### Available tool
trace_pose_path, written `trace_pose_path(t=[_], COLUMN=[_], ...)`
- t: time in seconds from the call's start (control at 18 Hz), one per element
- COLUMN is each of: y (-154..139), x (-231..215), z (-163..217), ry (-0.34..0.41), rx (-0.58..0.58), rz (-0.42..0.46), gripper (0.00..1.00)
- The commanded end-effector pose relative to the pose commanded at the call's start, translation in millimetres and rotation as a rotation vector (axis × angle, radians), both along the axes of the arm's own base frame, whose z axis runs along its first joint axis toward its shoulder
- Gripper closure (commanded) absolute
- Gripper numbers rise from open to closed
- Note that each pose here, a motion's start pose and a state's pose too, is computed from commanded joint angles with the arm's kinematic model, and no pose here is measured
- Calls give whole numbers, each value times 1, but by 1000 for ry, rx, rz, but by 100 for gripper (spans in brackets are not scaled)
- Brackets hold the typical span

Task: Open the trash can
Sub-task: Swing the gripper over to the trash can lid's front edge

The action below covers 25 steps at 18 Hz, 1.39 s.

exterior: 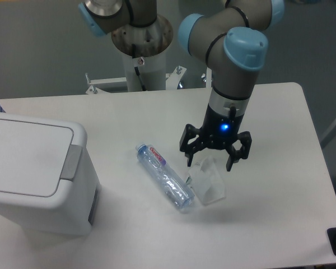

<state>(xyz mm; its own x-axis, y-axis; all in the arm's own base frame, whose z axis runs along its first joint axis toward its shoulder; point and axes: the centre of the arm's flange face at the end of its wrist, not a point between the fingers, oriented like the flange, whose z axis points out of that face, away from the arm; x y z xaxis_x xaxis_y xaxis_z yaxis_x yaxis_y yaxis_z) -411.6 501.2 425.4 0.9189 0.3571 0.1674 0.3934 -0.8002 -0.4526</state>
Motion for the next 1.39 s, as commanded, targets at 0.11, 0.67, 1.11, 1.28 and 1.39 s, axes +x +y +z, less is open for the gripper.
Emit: trace_pose_path(t=[0.11,0.67,1.11,1.28,1.39], y=[5,51,68,69,70], x=[1,45,112,113,116], z=[13,45,66,62,62], ry=[11,-127,-176,-178,-185], rx=[25,182,204,194,195], rz=[-8,-35,-71,-68,-68], gripper=[0,0,0,0,0])
